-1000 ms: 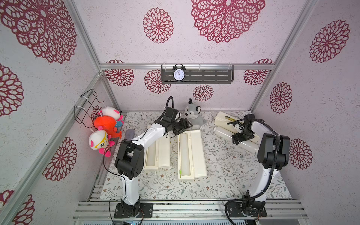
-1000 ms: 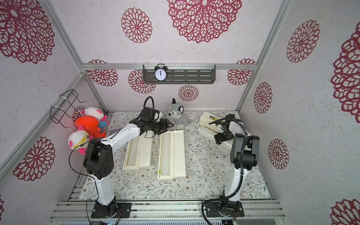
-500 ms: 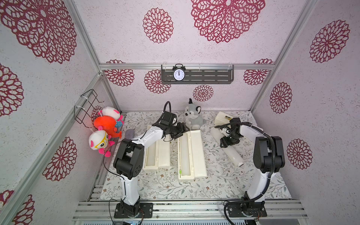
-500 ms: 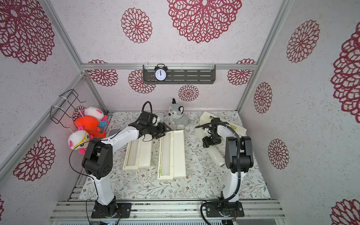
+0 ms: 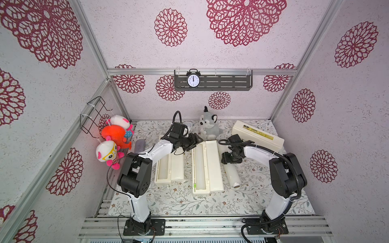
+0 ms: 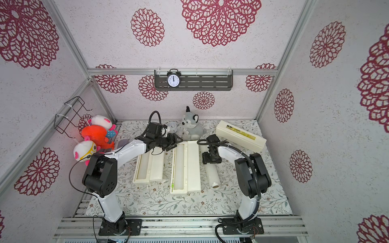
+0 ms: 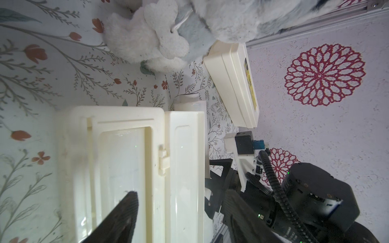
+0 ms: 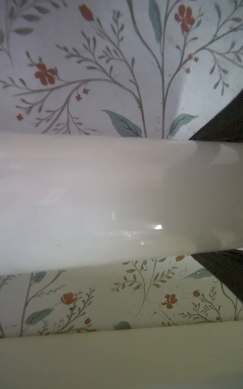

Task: Put plastic wrap rolls into dispensers
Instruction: Move the plastic wrap to the center of the board, then move the plastic wrap cutting box to the center of the board.

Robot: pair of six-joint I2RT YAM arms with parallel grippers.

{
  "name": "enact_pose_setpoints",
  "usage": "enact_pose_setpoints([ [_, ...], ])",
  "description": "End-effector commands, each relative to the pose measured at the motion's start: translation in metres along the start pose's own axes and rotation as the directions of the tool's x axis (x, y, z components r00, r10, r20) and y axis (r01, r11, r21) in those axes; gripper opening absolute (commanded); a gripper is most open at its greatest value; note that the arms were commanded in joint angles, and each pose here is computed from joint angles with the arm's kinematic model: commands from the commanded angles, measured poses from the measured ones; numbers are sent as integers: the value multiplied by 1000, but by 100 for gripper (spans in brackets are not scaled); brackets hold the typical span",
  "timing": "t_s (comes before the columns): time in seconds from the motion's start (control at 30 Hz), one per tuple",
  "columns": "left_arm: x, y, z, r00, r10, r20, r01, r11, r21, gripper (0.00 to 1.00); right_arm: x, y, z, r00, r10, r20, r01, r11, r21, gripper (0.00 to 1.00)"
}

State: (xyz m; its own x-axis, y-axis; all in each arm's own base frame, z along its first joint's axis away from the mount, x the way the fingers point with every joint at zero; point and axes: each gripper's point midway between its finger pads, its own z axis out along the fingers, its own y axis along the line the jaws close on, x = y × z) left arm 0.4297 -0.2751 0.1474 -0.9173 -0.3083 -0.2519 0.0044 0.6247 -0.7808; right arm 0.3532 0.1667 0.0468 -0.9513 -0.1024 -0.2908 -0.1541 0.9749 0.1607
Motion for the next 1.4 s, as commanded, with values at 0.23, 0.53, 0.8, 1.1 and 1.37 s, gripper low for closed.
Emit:
enact_pose_setpoints([
  [0.23,-14,-4,-20,998,6,58,-8,999,33,69,-28,18,-55,984,52,172,-38,996,-84,89],
  [0.53,-20,11,-31,997,-19,70,19,1000,-4,70,-75,-69,-116,947,-138,291,85,979,185,91],
  [0.8,-34,24,-42,994,-54,94,56,998,-23,70,-135,-164,-141,870,-359,338,192,878,439,93],
  [1.1,-52,37,-45,989,-91,116,98,994,-51,70,-161,-232,-108,869,-458,186,355,840,410,97],
  [1.37,-62,43,-42,988,-102,120,112,990,-85,70,-160,-259,-69,833,-546,89,498,810,309,98],
])
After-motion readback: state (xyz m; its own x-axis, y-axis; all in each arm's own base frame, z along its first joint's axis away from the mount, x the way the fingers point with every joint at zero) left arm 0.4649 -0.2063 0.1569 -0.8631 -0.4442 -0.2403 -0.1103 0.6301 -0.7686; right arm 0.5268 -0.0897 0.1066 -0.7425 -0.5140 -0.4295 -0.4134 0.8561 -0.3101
